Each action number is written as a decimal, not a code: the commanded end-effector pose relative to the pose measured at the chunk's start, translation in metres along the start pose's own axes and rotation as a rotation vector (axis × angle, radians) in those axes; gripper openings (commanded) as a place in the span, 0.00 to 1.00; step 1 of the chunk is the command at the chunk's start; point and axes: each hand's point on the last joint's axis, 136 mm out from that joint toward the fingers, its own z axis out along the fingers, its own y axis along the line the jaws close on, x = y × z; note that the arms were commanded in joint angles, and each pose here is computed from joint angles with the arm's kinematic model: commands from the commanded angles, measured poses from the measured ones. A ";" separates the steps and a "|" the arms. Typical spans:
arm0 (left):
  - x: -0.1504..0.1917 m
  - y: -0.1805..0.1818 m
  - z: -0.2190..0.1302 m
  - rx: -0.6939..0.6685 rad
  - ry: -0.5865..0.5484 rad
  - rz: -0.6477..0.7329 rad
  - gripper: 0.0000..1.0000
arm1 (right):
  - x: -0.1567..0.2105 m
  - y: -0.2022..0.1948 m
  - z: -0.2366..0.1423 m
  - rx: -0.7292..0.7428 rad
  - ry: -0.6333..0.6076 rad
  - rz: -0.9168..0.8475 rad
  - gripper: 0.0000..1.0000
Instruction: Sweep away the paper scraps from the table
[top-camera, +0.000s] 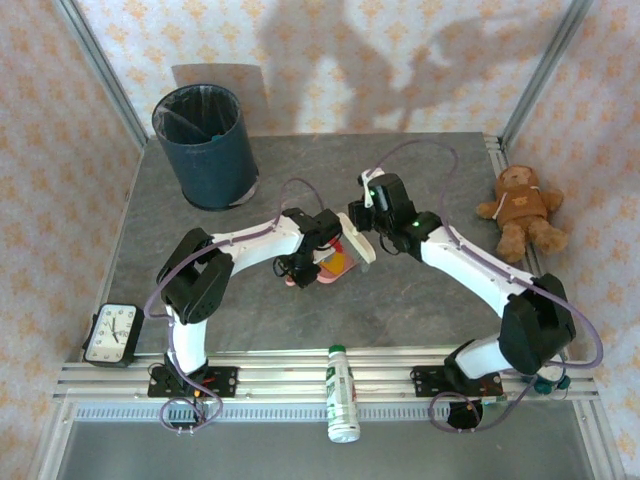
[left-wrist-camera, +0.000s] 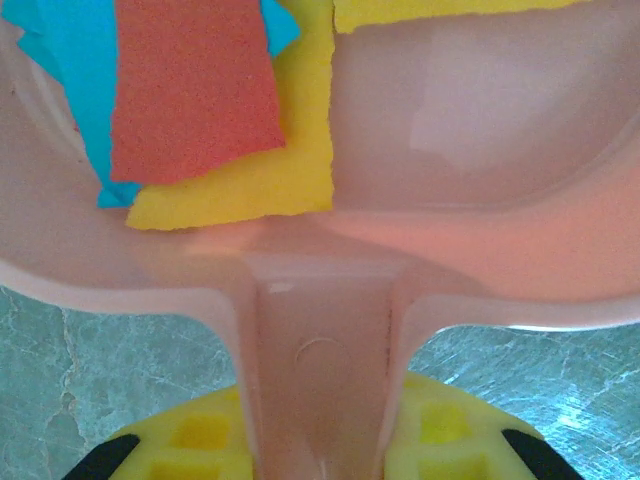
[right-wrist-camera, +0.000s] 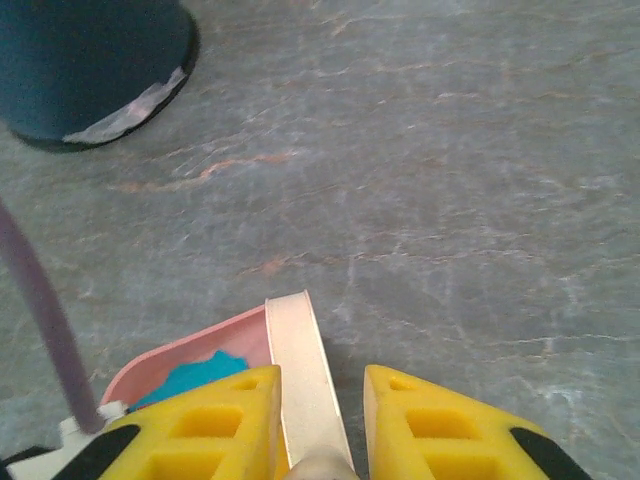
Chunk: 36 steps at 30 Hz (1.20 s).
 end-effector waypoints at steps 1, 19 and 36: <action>0.001 0.009 -0.013 -0.028 -0.034 -0.026 0.00 | -0.016 -0.026 -0.014 0.148 -0.099 0.055 0.00; 0.001 0.001 -0.011 0.014 -0.034 -0.007 0.00 | 0.006 -0.043 0.015 0.265 -0.006 0.004 0.00; 0.010 -0.006 0.007 0.049 0.050 0.013 0.00 | 0.019 0.010 0.032 -0.024 0.111 -0.006 0.00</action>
